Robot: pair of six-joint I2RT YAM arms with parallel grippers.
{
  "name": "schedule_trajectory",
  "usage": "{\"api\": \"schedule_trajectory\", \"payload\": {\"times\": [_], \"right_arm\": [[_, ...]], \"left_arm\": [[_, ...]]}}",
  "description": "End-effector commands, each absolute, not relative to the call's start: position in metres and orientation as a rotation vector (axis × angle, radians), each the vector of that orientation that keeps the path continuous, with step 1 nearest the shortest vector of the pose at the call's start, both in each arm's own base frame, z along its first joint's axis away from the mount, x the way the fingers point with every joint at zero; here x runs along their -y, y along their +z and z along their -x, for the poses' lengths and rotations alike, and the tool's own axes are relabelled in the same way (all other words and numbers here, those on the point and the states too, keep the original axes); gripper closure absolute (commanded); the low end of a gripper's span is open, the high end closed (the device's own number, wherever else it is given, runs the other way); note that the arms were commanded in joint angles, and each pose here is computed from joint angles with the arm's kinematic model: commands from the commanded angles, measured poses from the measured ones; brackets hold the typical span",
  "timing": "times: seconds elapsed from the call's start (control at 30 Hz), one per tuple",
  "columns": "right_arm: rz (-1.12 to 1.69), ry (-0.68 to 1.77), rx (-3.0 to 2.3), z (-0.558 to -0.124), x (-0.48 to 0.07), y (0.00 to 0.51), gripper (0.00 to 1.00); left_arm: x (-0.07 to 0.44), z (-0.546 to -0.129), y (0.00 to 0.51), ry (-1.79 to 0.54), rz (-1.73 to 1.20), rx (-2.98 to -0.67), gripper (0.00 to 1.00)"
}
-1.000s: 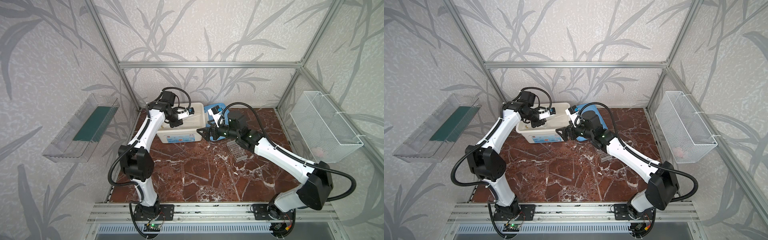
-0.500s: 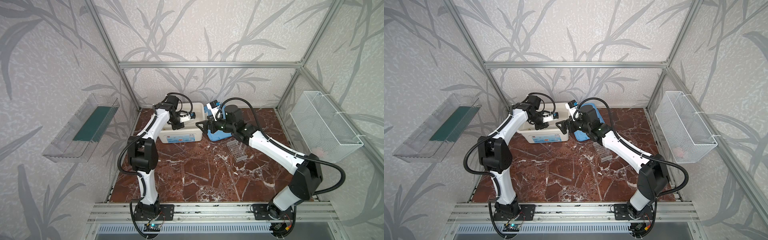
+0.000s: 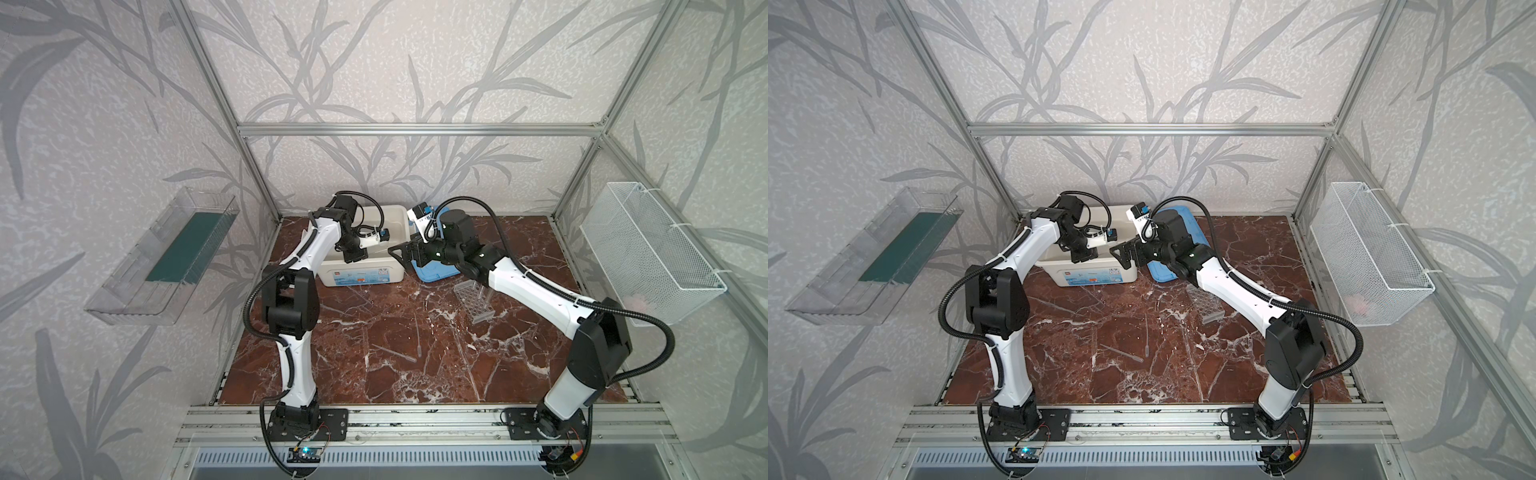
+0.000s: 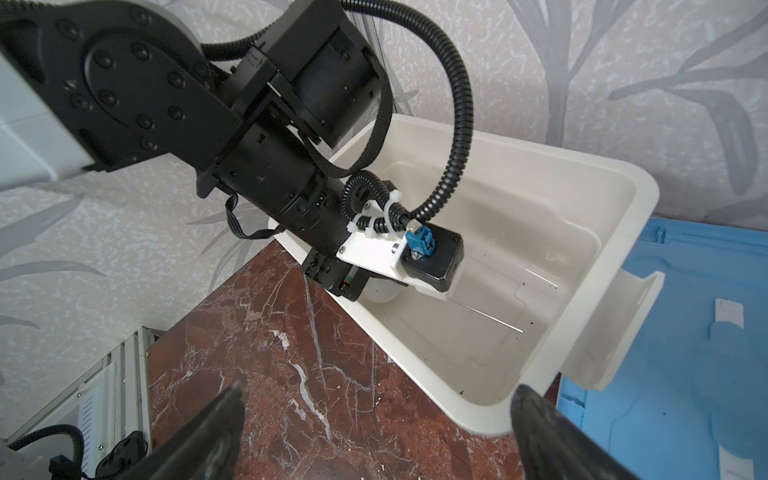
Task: Organize the chemistry lab equipment
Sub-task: 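Lower the rod into the bin and open left gripper while right gripper hovers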
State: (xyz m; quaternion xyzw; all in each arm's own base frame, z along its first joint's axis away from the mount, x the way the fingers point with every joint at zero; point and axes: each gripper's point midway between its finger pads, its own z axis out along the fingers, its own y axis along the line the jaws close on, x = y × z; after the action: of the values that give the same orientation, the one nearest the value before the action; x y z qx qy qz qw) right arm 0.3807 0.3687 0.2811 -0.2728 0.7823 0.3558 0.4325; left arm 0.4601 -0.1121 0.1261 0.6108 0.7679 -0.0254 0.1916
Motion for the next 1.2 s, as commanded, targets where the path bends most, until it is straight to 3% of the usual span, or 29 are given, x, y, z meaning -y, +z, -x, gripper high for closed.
{"api": "schedule_trajectory", "payload": {"times": [0.0,0.53,1.17], "right_arm": [[0.685,0.893,-1.945,-0.384,-0.373,0.282,0.03],[0.673,0.902,-1.962,-0.383,-0.372,0.273,0.03],[0.654,0.924,-1.997,-0.384,-0.375,0.249,0.03]], "left_arm": [[0.109,-0.459,0.098,-0.109,-1.753,-2.203,1.0],[0.114,-0.462,0.115,-0.293,-1.657,-2.249,1.0],[0.11,-0.479,0.092,-0.173,-1.636,-2.354,1.0]]}}
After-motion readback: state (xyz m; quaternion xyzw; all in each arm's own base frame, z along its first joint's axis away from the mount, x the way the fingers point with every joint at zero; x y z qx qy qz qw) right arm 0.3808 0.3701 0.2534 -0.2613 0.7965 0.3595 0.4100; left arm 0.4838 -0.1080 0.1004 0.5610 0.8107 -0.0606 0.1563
